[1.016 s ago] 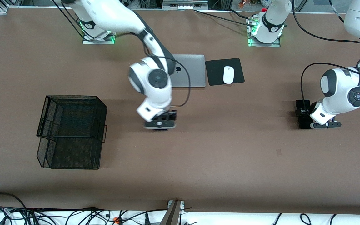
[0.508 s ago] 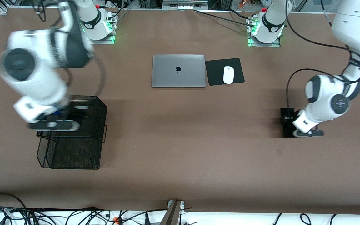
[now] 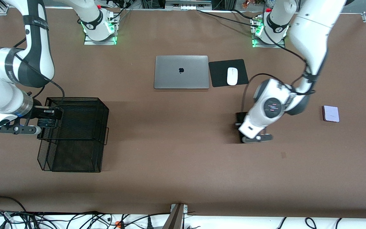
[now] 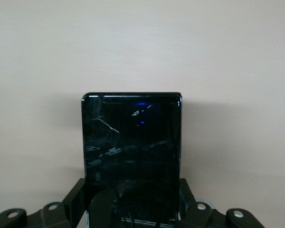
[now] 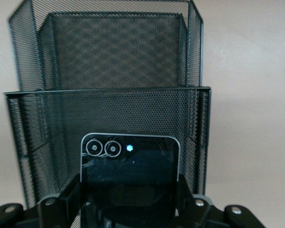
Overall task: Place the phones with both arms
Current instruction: 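Lower the flip phone into the mesh basket with the right gripper, then set the black slab phone down beside the laptop with the left gripper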
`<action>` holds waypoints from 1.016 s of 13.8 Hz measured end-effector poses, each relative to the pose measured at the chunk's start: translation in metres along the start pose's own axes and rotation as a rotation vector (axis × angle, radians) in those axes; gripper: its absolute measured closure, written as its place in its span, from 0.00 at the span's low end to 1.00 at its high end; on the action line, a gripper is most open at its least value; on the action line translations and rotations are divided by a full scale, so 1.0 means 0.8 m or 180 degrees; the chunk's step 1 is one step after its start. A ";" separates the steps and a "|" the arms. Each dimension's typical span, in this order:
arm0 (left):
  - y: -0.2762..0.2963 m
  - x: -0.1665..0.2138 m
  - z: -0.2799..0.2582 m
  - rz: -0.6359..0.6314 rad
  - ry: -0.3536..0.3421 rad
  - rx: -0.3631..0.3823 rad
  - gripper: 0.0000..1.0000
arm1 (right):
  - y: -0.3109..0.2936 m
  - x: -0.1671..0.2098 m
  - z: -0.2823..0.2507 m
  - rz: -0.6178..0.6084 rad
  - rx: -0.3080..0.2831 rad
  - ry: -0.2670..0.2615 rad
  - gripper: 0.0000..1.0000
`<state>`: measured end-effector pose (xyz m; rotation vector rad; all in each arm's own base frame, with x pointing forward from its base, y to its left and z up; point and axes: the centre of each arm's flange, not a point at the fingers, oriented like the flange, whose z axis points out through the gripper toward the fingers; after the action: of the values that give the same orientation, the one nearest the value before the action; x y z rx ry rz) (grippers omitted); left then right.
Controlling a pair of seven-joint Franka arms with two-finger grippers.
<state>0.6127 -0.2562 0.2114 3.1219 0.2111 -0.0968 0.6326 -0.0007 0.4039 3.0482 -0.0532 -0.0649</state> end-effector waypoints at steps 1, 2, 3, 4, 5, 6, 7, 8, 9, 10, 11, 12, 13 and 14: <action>0.039 -0.010 -0.002 -0.0015 0.0037 -0.0027 0.21 | 0.003 -0.007 0.016 0.0011 0.0013 0.0031 0.20; 0.075 -0.019 -0.005 -0.0018 0.0077 -0.0062 0.21 | 0.005 -0.012 0.030 0.0020 0.0020 0.0080 0.20; 0.109 -0.028 -0.008 0.0000 0.0115 -0.0101 0.21 | 0.006 -0.017 0.042 0.0027 0.0021 0.0121 0.20; 0.140 -0.038 -0.009 0.0031 0.0145 -0.0138 0.21 | 0.008 -0.021 0.054 0.0036 0.0016 0.0145 0.20; 0.168 -0.049 -0.007 0.0072 0.0155 -0.0167 0.21 | 0.010 -0.024 0.065 0.0047 0.0011 0.0153 0.20; 0.195 -0.062 -0.001 0.0136 0.0151 -0.0197 0.21 | 0.013 -0.028 0.073 0.0061 0.0008 0.0137 0.20; 0.220 -0.075 0.007 0.0189 0.0142 -0.0217 0.21 | 0.017 -0.031 0.078 0.0077 0.0006 0.0120 0.20; 0.242 -0.089 0.015 0.0222 0.0137 -0.0230 0.21 | 0.020 -0.033 0.083 0.0093 0.0004 0.0098 0.20; 0.262 -0.101 0.022 0.0238 0.0135 -0.0242 0.21 | 0.024 -0.035 0.086 0.0108 0.0004 0.0078 0.20; 0.276 -0.110 0.029 0.0252 0.0134 -0.0251 0.21 | 0.026 -0.037 0.090 0.0117 0.0002 0.0058 0.20; 0.287 -0.115 0.034 0.0251 0.0137 -0.0261 0.21 | 0.026 -0.038 0.094 0.0120 -0.0001 0.0037 0.20; 0.295 -0.117 0.038 0.0243 0.0144 -0.0273 0.21 | 0.026 -0.040 0.099 0.0121 -0.0008 0.0015 0.20; 0.300 -0.118 0.042 0.0233 0.0146 -0.0280 0.21 | 0.026 -0.040 0.104 0.0120 -0.0019 -0.0002 0.20; 0.303 -0.117 0.047 0.0216 0.0145 -0.0284 0.21 | 0.026 -0.040 0.107 0.0121 -0.0030 -0.0016 0.20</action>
<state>0.5504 -0.5094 0.1813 3.0407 0.1065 -0.0149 0.5960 -0.0282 0.3217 3.0365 -0.1110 -0.0699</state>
